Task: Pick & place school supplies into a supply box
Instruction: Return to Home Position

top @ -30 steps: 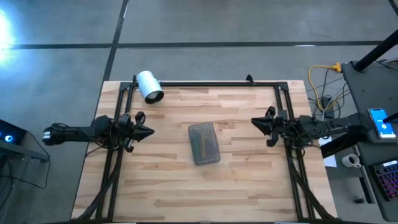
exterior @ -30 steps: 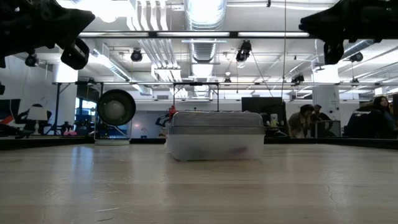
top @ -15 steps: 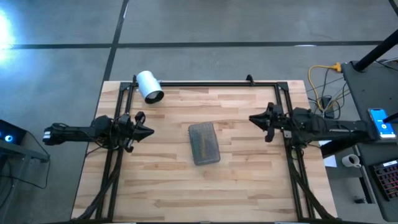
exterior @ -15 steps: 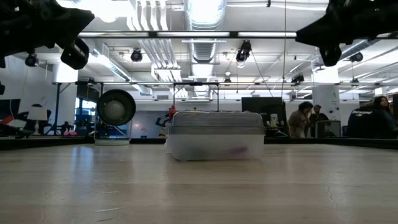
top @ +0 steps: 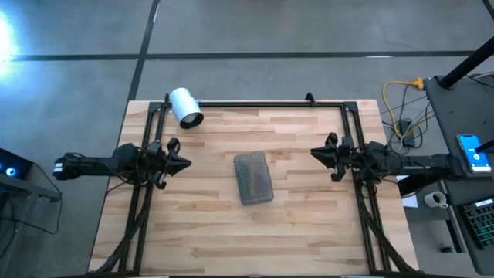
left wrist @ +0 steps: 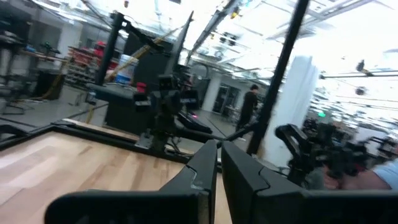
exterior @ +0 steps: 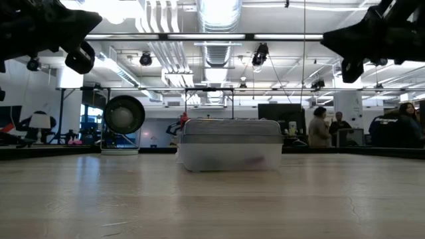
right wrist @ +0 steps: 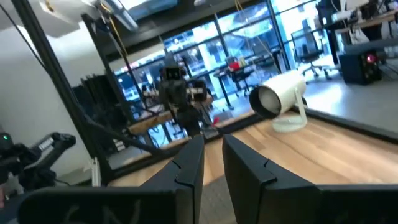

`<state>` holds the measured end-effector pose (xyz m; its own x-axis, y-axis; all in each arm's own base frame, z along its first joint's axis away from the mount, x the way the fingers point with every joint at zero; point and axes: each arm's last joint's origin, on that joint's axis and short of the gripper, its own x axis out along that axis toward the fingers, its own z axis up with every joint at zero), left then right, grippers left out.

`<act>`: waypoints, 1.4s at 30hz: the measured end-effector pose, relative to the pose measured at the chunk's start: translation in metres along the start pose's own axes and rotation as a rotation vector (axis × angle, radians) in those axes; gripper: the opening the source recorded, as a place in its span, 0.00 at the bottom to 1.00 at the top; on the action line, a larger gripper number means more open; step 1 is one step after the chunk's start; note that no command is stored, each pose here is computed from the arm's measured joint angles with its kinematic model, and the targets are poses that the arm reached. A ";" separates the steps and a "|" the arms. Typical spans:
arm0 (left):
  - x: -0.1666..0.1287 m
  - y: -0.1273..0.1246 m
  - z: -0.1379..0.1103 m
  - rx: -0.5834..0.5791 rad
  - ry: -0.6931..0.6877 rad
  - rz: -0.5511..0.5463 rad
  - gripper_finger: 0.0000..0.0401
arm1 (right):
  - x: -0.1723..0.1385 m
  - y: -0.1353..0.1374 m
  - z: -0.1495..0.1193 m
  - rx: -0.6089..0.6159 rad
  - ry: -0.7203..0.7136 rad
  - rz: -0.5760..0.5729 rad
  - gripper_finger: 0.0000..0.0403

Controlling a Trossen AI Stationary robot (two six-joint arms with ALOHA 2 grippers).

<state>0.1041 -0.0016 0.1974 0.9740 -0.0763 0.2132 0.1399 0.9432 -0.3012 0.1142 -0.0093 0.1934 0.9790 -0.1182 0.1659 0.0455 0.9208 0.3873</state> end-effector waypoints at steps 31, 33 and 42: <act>-0.010 -0.001 0.004 0.007 -0.099 0.000 0.02 | -0.014 -0.004 0.002 0.074 -0.119 -0.065 0.14; -0.012 -0.001 0.002 0.007 -0.103 -0.002 0.02 | -0.016 -0.003 0.005 0.077 -0.147 -0.052 0.13; -0.011 0.000 -0.001 0.006 -0.083 0.006 0.02 | -0.023 0.000 0.012 0.086 -0.227 -0.017 0.13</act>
<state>0.0931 -0.0008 0.1939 0.9565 -0.0442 0.2882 0.1332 0.9455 -0.2970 0.0897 -0.0109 0.2006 0.9083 -0.2227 0.3542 0.0351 0.8842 0.4658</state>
